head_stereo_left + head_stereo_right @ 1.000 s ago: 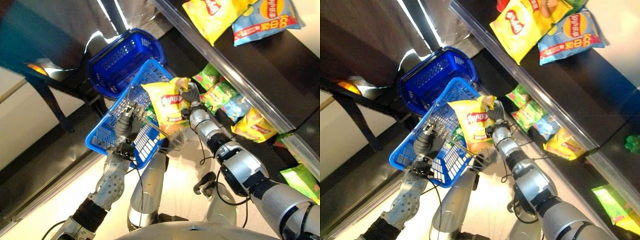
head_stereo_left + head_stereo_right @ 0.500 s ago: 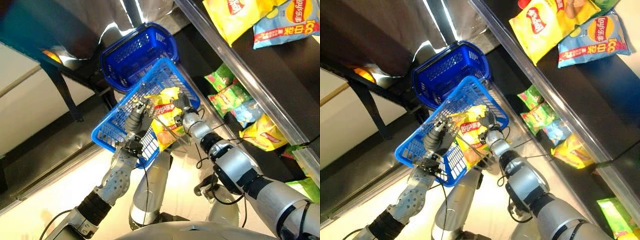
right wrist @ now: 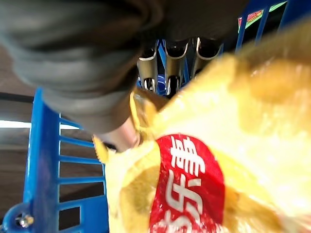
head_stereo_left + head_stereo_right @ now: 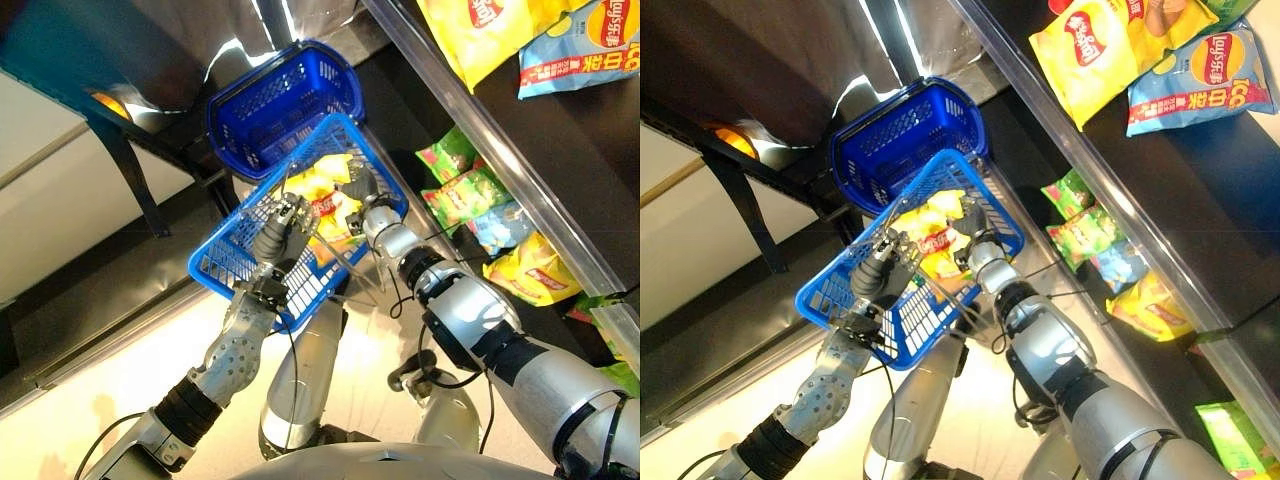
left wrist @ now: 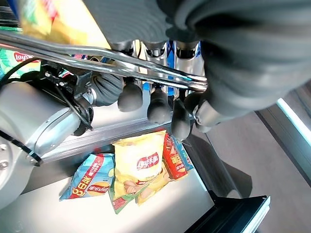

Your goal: Pick up the snacks into the basket

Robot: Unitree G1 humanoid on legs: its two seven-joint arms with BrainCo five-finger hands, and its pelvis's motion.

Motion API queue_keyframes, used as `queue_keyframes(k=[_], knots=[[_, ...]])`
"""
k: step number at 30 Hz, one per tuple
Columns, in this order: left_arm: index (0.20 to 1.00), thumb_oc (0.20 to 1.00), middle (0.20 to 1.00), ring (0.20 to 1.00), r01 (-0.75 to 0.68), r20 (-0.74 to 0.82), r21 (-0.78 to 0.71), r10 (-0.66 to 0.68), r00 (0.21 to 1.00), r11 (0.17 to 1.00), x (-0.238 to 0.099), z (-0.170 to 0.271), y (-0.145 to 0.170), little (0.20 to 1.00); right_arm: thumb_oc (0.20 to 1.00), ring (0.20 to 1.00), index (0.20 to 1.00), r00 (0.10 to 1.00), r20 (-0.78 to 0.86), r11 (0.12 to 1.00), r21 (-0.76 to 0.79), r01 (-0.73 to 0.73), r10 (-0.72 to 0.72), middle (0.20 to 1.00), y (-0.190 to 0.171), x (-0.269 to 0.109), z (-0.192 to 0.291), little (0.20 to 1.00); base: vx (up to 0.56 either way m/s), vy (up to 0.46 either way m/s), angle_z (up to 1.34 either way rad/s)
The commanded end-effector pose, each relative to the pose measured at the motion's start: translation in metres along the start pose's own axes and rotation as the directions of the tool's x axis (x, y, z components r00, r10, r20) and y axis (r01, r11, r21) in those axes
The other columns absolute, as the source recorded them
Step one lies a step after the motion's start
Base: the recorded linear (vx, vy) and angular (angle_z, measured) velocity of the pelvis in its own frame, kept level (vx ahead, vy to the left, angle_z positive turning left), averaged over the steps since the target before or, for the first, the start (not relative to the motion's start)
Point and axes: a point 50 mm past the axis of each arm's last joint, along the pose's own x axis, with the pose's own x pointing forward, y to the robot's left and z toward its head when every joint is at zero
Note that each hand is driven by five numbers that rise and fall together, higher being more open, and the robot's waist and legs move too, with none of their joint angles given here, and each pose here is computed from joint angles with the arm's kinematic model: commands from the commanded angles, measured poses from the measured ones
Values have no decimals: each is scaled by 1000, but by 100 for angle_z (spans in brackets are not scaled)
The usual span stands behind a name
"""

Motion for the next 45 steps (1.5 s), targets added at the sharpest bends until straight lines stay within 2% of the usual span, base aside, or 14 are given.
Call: queue_keyframes(k=[1, 13, 21, 22, 25, 26, 27, 28, 29, 30, 31, 32, 38, 45], knots=[[200, 200, 200, 200, 479, 153, -145, -458, 876, 866, 5, 13, -97, 200, 1000, 1000, 1000, 996, 90, 1000, 20, 12, -13, 1000, 6, 5, 35, 1000, 0, 0, 0], [200, 200, 200, 200, 471, 164, -129, -450, 878, 872, 4, 16, -95, 200, 1000, 1000, 1000, 994, 102, 1000, 3, 31, -31, 1000, 1, 7, 38, 1000, 0, 0, 0], [200, 200, 200, 200, 394, 272, -17, -375, 886, 919, 5, 37, -79, 200, 1000, 1000, 1000, 964, 265, 984, 176, -20, -28, 1000, 5, -11, 37, 1000, -7, 25, -5], [200, 200, 200, 200, 304, 298, 11, -293, 908, 953, 5, 39, -63, 200, 1000, 1000, 1000, 962, 274, 979, 198, -40, -17, 1000, 4, -23, 18, 1000, -51, 45, -43], [200, 200, 200, 200, 218, 320, 21, -213, 923, 976, 3, 41, -47, 200, 1000, 1000, 1000, 966, 257, 977, 203, -68, 14, 1000, 10, -34, -1, 1000, 26, 28, -52], [200, 200, 200, 200, 98, 340, 46, -108, 934, 994, -2, 42, -24, 200, 1000, 1000, 1000, 976, 216, 975, 206, -86, 41, 1000, 12, -47, -26, 1000, 53, 22, -44], [200, 200, 200, 200, 98, 340, 46, -108, 934, 994, -2, 42, -24, 200, 1000, 1000, 1000, 976, 215, 975, 206, -86, 41, 1000, 12, -47, -27, 1000, 102, 22, -62], [200, 200, 200, 200, -32, 346, 57, 10, 938, 998, -8, 40, 1, 200, 1000, 1000, 1000, 985, 161, 967, 234, -103, 66, 1000, 12, -60, -51, 1000, 48, -1, -53], [200, 200, 200, 200, -32, 346, 57, 11, 938, 998, -8, 40, 1, 200, 1000, 1000, 1000, 985, 161, 967, 234, -103, 66, 1000, 12, -60, -51, 1000, 122, -3, -66], [200, 200, 200, 200, -160, 330, 64, 131, 935, 985, -18, 35, 27, 200, 1000, 1000, 1000, 988, 124, 965, 234, -114, 87, 1000, 7, -73, -71, 1000, 74, -3, -51], [200, 200, 200, 200, -161, 330, 64, 131, 935, 985, -18, 35, 27, 200, 1000, 1000, 1000, 988, 124, 966, 234, -114, 87, 1000, 7, -73, -72, 1000, 127, -6, -48], [200, 200, 200, 200, -261, 319, 68, 227, 920, 963, -28, 31, 48, 200, 1000, 1000, 1000, 991, 89, 965, 235, -114, 95, 1000, 1, -83, -88, 1000, 54, -5, -36], [200, 200, 200, 200, -422, 290, 63, 388, 875, 904, -49, 16, 81, 200, 1000, 1000, 1000, 994, 6, 963, 250, -106, 108, 1000, -6, -103, -118, 1000, 82, 13, -19], [200, 200, 200, 200, -600, 267, 29, 573, 775, 799, -77, 1, 115, 200, 1000, 1000, 1000, 973, -151, 960, 247, -135, 176, 1000, -1, -132, -161, 1000, 55, 15, -27]])
